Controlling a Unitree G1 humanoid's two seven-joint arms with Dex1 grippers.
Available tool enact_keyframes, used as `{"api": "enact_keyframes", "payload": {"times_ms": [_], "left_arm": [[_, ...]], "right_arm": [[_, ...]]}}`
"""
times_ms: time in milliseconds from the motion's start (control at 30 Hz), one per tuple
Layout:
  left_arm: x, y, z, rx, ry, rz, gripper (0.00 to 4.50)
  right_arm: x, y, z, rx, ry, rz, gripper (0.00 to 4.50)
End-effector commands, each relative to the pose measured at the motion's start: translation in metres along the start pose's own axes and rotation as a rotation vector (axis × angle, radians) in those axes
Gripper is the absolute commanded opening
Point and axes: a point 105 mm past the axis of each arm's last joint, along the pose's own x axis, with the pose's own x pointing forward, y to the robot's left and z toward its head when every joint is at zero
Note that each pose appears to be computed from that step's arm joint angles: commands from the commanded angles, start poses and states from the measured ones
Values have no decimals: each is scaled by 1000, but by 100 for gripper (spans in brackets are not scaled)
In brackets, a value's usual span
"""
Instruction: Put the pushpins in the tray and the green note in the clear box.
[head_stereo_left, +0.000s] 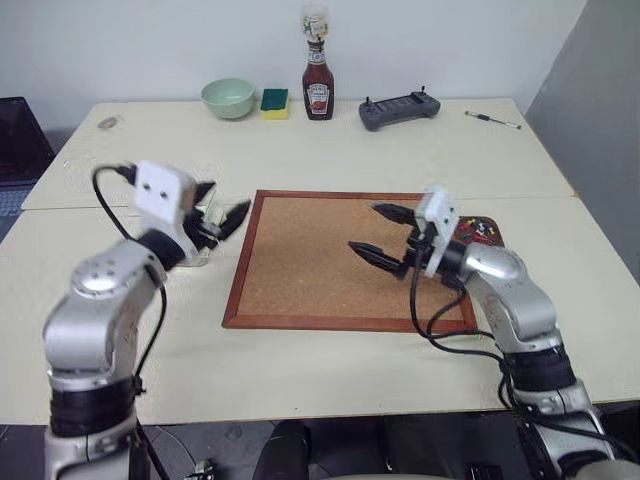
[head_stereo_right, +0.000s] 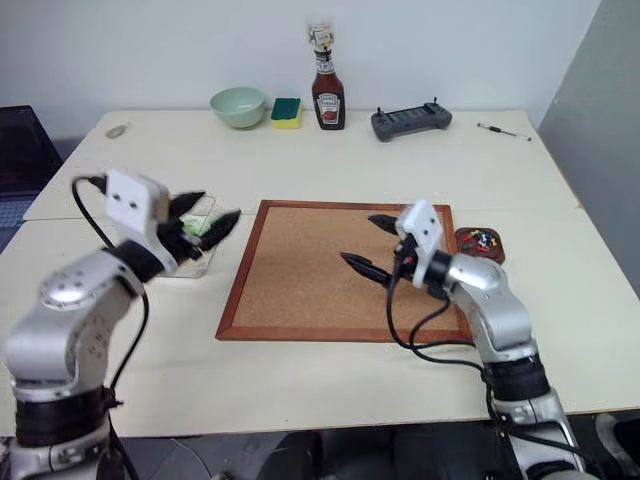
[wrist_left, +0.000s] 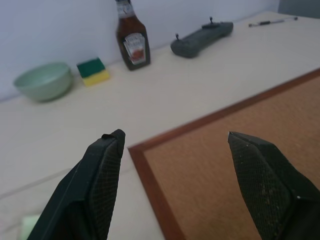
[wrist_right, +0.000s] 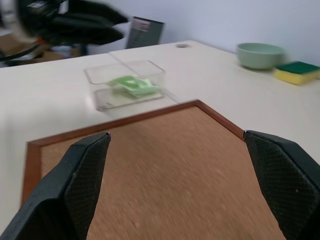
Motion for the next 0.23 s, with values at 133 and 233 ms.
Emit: {"api": "enact_keyframes", "payload": {"times_ms": [133, 233], "left_arm": [[-20, -37, -31, -58, 31, -46, 348], [-26, -42, -37, -62, 29, -58, 348]], "right_arm": [[-23, 4, -10, 16, -13, -63, 450], [-28, 4, -14, 30, -7, -74, 450]]}}
